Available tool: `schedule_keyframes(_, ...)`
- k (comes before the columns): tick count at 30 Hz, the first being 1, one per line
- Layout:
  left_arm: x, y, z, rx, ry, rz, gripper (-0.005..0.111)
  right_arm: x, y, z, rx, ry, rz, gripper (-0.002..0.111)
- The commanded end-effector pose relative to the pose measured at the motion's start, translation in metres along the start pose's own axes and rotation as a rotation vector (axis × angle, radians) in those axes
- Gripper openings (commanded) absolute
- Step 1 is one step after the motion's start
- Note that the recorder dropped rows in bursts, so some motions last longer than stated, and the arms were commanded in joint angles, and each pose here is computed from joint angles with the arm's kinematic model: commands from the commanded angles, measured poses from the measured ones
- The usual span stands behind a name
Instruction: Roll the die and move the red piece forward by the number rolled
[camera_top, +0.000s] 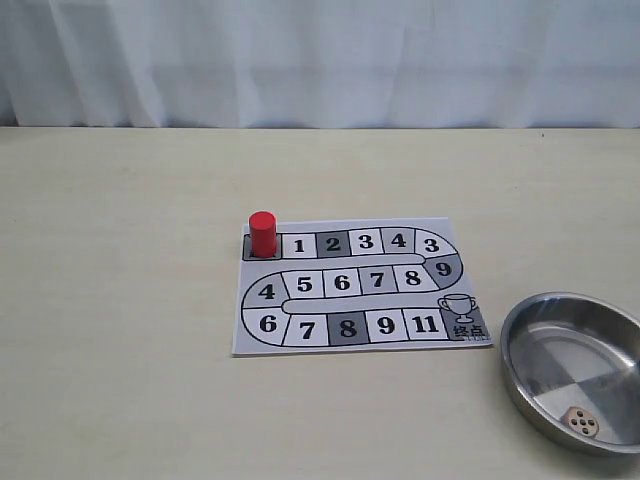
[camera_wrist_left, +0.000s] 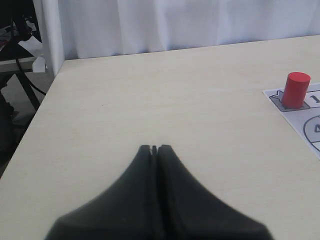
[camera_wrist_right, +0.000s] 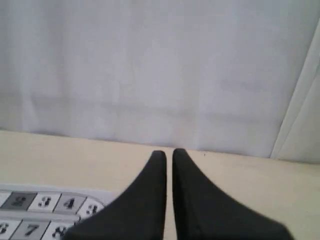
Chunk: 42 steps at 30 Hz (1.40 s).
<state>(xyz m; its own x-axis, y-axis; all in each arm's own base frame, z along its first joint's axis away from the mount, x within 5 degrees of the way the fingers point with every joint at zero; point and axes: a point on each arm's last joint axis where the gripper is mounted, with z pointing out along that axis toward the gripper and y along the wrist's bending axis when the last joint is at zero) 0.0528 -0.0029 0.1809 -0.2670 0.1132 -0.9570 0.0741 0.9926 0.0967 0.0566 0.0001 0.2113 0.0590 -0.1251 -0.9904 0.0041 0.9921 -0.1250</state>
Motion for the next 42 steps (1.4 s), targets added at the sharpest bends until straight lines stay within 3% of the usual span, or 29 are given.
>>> schedule_keyframes(1,-0.001,0.0,0.0,0.001,-0.011,-0.01,0.0,-0.019,-0.001,-0.002,0.01,-0.212,0.051,0.004)
schedule_keyframes(4,-0.001,0.0,0.0,0.001,-0.011,-0.01,0.0,-0.033,-0.002,-0.007,0.005,-0.38,0.113,0.004)
schedule_keyframes(8,-0.001,0.0,0.0,0.001,-0.011,-0.01,0.0,-0.048,-0.004,-0.01,0.008,-0.416,0.112,0.004)
schedule_keyframes(16,-0.001,0.0,0.0,0.001,-0.011,-0.01,0.0,-0.108,-0.014,-0.029,0.025,-0.296,0.118,0.004)
schedule_keyframes(20,-0.001,0.0,0.0,0.001,-0.011,-0.01,0.0,-0.135,-0.018,-0.039,0.022,-0.237,0.188,0.004)
schedule_keyframes(28,-0.001,0.0,0.0,0.001,-0.011,-0.01,0.0,-0.189,-0.026,-0.027,0.031,-0.097,0.188,0.004)
schedule_keyframes(36,-0.001,0.0,0.0,0.001,-0.011,-0.01,0.0,-0.192,-0.028,0.021,0.033,0.141,0.172,0.005)
schedule_keyframes(42,-0.001,0.0,0.0,0.001,-0.011,-0.01,0.0,-0.167,-0.025,0.062,0.012,0.396,0.099,0.029)
